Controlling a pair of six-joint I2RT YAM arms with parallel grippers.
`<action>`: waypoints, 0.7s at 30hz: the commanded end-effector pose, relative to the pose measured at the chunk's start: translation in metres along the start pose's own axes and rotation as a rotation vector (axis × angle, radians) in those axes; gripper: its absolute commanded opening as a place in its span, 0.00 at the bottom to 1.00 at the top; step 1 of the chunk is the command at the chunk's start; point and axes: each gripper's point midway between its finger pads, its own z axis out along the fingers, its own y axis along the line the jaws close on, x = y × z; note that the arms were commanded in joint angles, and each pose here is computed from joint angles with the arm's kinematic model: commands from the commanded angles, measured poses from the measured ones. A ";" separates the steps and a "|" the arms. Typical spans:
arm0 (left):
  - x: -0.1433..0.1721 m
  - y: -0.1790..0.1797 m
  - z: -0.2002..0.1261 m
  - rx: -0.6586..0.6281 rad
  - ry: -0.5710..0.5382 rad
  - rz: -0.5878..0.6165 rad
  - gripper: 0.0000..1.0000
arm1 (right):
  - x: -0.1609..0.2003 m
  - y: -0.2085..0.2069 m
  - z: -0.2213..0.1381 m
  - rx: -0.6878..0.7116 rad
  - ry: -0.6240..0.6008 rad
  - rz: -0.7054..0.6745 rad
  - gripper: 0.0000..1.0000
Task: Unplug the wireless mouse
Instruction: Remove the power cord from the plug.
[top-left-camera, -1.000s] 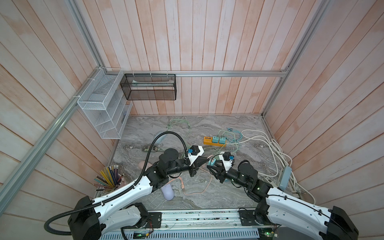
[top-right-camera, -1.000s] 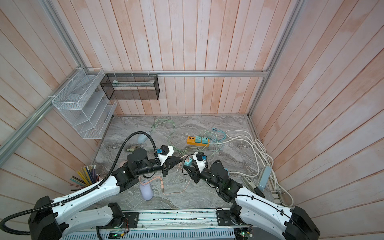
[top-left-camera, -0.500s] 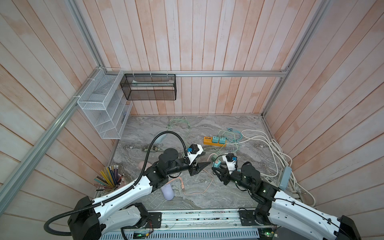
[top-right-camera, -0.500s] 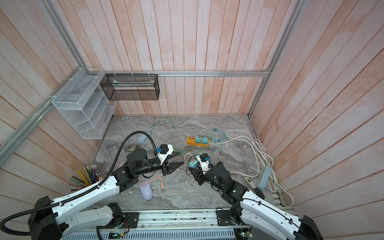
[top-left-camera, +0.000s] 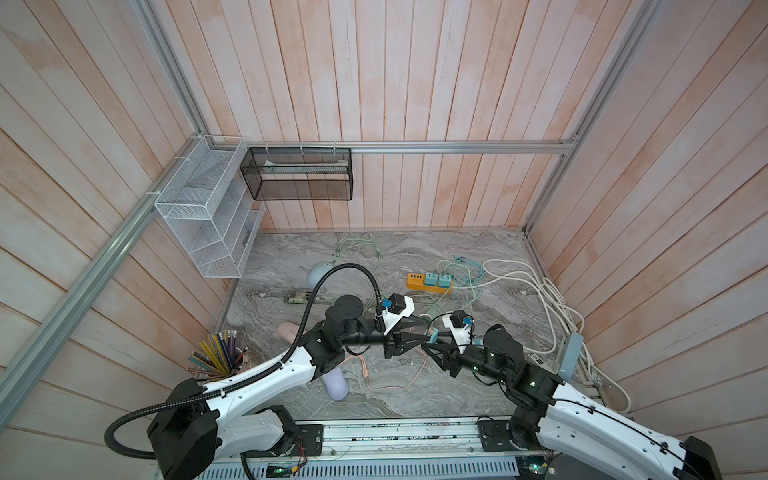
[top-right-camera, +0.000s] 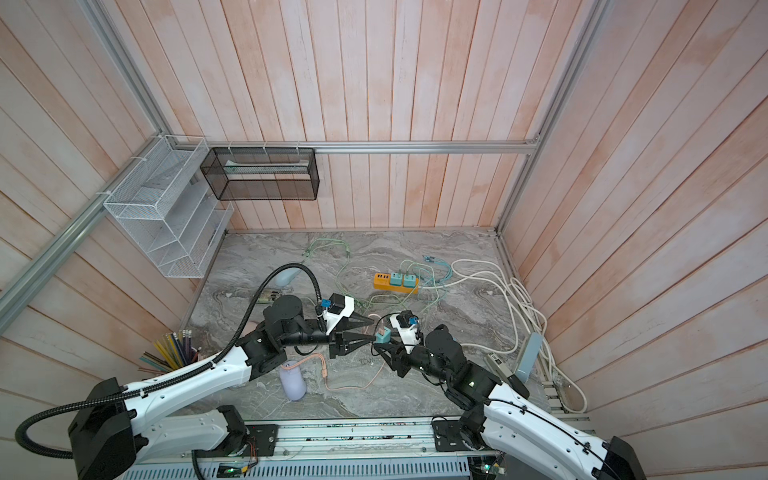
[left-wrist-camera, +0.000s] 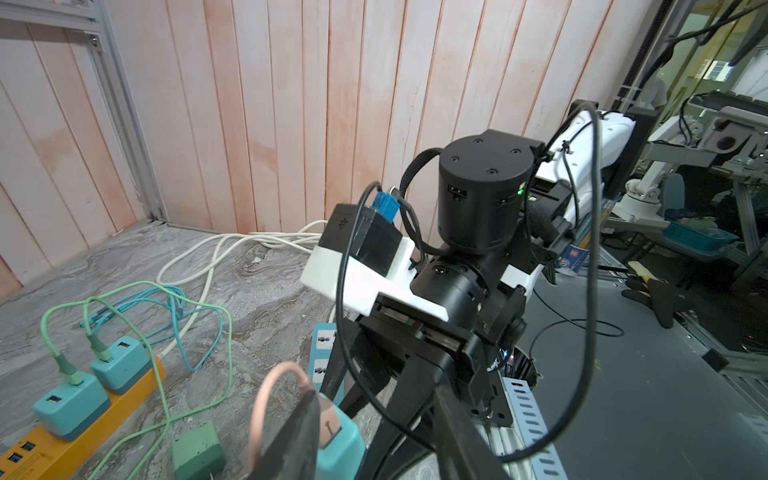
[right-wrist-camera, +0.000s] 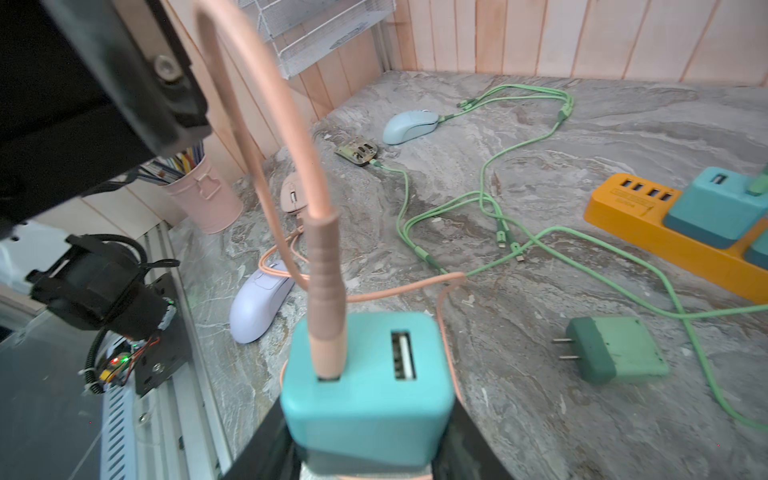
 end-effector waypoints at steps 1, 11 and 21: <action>0.007 -0.004 0.002 0.041 0.011 0.004 0.47 | -0.024 0.028 -0.007 -0.129 -0.056 -0.026 0.26; 0.014 0.000 0.009 0.052 0.032 -0.018 0.45 | -0.036 0.042 -0.012 -0.193 -0.081 -0.037 0.25; 0.005 0.001 0.009 0.041 0.017 -0.009 0.18 | -0.027 0.040 -0.002 -0.197 -0.040 -0.031 0.25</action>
